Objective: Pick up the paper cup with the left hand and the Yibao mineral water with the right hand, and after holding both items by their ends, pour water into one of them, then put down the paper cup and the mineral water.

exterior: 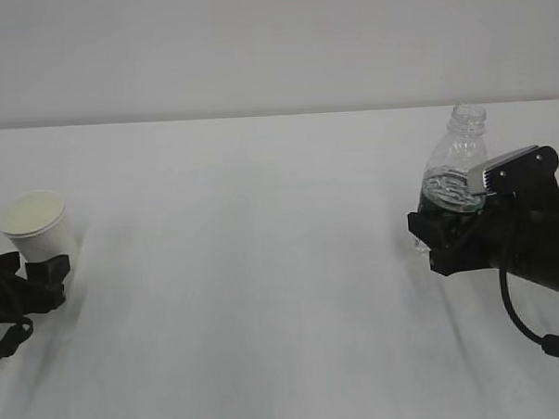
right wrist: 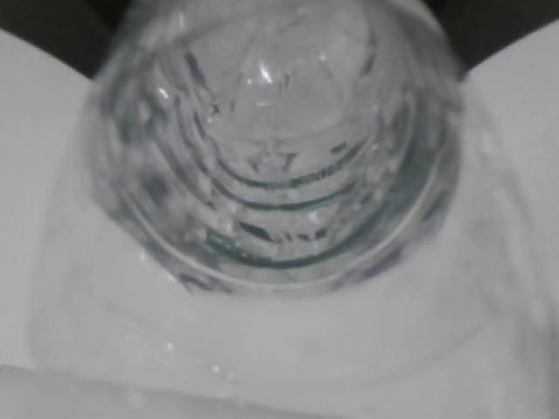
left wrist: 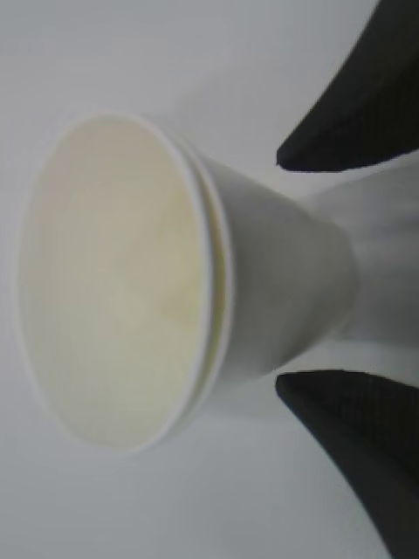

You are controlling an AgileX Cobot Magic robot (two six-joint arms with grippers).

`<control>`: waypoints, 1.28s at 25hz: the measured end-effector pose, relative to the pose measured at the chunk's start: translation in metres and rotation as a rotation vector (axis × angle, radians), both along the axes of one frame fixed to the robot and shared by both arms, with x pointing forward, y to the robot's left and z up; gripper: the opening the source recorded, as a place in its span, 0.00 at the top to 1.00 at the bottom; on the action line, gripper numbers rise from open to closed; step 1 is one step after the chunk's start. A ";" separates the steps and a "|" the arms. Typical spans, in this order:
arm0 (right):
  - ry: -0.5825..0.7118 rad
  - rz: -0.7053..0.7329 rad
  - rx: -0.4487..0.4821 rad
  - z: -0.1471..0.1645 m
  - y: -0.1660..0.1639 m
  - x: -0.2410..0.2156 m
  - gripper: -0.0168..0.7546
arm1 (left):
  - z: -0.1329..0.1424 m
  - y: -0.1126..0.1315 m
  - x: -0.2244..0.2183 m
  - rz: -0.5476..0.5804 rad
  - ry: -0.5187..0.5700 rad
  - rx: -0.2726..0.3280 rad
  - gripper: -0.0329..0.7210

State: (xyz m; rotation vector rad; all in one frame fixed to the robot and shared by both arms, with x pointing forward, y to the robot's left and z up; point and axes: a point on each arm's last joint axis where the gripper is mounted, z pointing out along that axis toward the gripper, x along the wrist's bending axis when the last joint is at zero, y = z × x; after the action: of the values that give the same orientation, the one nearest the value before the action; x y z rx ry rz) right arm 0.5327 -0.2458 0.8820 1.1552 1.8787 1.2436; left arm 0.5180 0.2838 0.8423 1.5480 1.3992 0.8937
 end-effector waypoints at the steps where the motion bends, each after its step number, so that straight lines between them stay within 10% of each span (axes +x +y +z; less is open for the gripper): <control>1: 0.000 0.000 0.000 0.000 0.000 0.000 0.41 | -0.002 0.000 0.000 -0.002 0.008 0.000 0.27; 32: 0.000 0.004 -0.001 0.000 0.000 0.000 0.41 | -0.014 -0.002 0.020 -0.021 -0.007 0.000 0.19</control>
State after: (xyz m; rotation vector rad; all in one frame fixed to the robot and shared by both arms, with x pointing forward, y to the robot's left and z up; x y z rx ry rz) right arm 0.5325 -0.2455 0.8820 1.1509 1.8826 1.2447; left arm 0.5384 0.2814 0.8283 1.5555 1.3755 0.8860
